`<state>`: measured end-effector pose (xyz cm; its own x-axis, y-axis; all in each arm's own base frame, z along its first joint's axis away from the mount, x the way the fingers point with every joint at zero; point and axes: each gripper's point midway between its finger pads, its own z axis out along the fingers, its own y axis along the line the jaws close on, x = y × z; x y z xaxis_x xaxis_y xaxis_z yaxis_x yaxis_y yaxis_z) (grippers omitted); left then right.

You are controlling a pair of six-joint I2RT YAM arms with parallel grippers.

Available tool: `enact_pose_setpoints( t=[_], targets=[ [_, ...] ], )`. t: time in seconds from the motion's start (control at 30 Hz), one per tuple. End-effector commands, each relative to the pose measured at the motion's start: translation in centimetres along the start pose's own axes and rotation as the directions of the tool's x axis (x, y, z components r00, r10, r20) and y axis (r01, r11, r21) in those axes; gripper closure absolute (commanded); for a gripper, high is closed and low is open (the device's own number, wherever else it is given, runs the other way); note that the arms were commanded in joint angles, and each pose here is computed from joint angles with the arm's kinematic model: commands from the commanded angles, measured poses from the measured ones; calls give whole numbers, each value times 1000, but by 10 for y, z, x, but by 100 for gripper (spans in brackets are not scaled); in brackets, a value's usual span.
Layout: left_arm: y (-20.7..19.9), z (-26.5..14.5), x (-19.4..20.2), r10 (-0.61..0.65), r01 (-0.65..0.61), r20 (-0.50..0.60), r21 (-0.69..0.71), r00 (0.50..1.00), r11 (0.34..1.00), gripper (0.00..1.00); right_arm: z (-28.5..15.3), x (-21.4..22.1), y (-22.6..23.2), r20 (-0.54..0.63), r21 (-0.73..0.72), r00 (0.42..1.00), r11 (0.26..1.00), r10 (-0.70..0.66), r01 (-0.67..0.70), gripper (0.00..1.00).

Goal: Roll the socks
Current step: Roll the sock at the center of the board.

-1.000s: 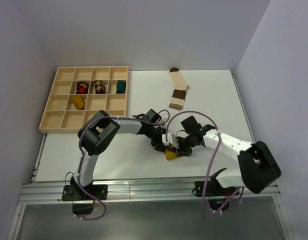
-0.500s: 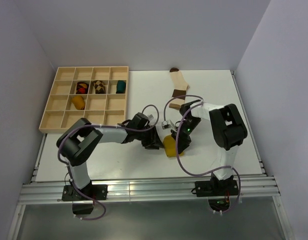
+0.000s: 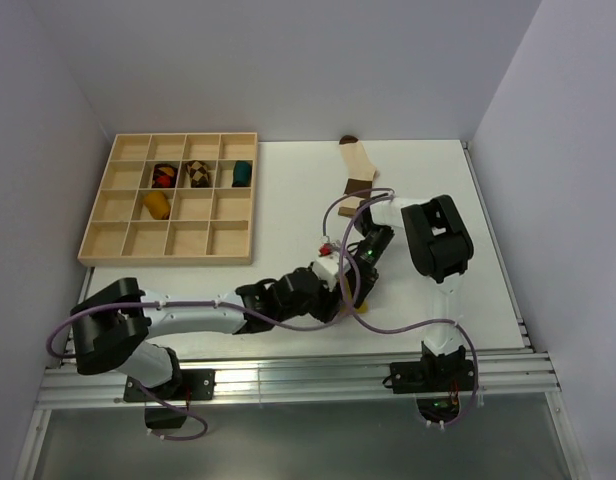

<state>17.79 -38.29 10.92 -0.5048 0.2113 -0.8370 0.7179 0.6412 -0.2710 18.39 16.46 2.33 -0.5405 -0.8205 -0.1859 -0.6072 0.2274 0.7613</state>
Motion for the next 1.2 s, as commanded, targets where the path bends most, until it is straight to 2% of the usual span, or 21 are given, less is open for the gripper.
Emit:
enact_pose_setpoints(
  t=[0.0,0.03,0.13,0.23,0.43,0.63,0.8,0.9,0.93,1.0,1.03,1.1,1.13,1.17],
  targets=[
    [-4,5,-23,314,-309,50,-93,948,947,45,0,4,-23,-48,58,999,998,18,-16,68],
    [-8,12,-8,380,-377,9,-107,925,920,45,0,4,-20,-54,40,998,999,25,-23,68],
    [-18,27,14,469,-470,-39,-128,882,873,45,1,2,-24,-52,32,997,998,51,-49,68],
    [-30,39,27,508,-509,-44,-125,860,852,44,1,-1,-26,-60,20,995,997,75,-74,68],
    [-14,50,29,608,-605,-55,-202,792,770,43,-2,0,-26,-71,28,994,997,80,-78,68],
    [-5,61,33,658,-658,-91,-243,747,713,44,1,2,-26,-79,9,993,996,93,-92,68],
    [-5,63,43,692,-699,-113,-202,713,686,46,1,3,-25,-84,-4,992,996,93,-94,68],
    [-13,66,59,717,-730,-140,-95,683,677,49,0,2,-26,-80,0,992,995,99,-99,68],
    [-20,68,67,717,-728,-147,-35,682,685,58,0,0,-27,-75,5,993,995,96,-96,68],
    [-24,71,81,713,-723,-203,35,671,690,70,-2,-2,-28,-64,23,993,995,101,-99,65],
    [-28,72,85,700,-706,-217,65,680,706,82,-2,-6,-32,-46,42,995,995,91,-89,63],
    [-38,72,99,679,-665,-256,151,688,731,91,-3,-8,-32,-23,59,994,993,104,-103,55],
    [-40,71,103,641,-617,-274,179,717,767,98,-7,-15,-35,5,91,997,992,82,-83,53],
    [-46,69,107,617,-572,-280,230,736,787,100,-9,-18,-35,23,102,997,992,78,-80,50]
  ],
)
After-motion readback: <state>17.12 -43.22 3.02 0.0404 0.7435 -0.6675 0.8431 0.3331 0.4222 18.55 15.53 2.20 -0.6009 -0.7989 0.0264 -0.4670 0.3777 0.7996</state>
